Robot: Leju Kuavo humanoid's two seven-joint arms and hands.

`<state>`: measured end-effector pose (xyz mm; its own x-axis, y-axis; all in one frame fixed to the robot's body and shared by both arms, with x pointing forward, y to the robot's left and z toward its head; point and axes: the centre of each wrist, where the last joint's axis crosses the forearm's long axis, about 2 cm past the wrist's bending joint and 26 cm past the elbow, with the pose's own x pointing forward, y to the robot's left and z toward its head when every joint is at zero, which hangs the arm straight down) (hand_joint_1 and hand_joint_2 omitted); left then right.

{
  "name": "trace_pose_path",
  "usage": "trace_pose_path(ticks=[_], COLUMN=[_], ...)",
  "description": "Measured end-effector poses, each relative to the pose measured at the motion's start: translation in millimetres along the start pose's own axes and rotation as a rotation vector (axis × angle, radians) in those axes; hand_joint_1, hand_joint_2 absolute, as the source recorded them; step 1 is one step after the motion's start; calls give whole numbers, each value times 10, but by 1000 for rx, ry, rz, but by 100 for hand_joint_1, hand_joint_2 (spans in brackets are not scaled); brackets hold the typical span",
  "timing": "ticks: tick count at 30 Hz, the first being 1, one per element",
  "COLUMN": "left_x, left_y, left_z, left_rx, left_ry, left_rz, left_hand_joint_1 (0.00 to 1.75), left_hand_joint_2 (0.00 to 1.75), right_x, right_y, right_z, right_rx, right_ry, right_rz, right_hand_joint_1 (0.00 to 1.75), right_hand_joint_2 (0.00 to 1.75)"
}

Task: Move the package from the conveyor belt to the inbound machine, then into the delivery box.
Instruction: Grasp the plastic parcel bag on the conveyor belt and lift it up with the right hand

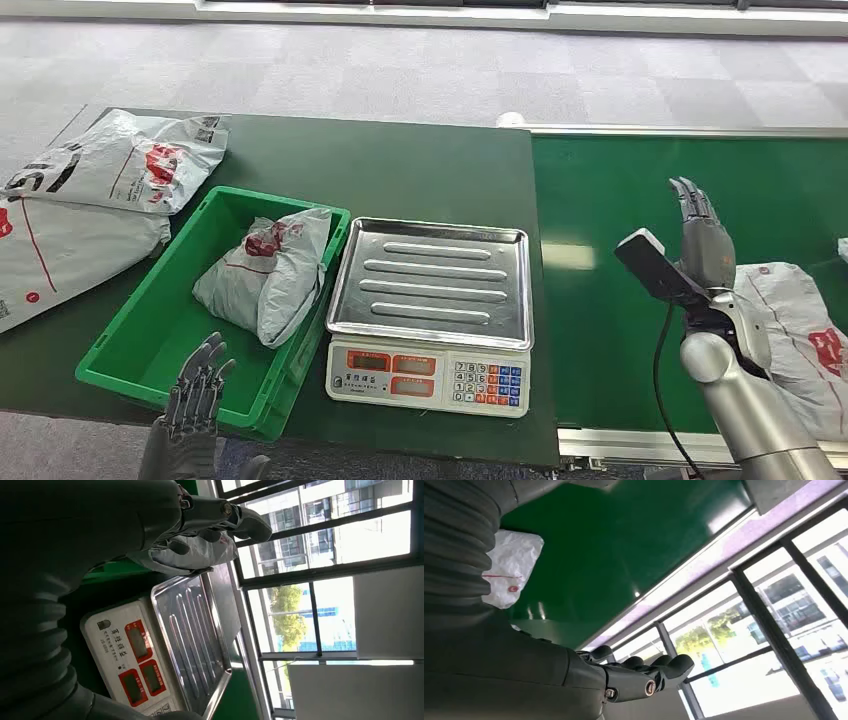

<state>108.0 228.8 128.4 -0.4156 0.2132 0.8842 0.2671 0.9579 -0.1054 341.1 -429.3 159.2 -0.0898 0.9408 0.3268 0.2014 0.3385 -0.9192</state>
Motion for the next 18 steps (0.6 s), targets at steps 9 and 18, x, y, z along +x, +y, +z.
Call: trace_pose_path(ticks=[9,18], left_x=[2,37], left_y=[32,91], left_z=[-15,-23], left_rx=[13,25], left_ry=[4,27], left_rz=[-4,-13], left_hand_joint_1=[0,0], left_hand_joint_2=[175,175], right_x=[-47,-220], right_y=[-21,107], right_z=[-179,-225], right_rx=[41,286], right_ry=[86,372], right_rz=[50,198], right_hand_joint_1=[0,0], right_hand_joint_2=[175,175])
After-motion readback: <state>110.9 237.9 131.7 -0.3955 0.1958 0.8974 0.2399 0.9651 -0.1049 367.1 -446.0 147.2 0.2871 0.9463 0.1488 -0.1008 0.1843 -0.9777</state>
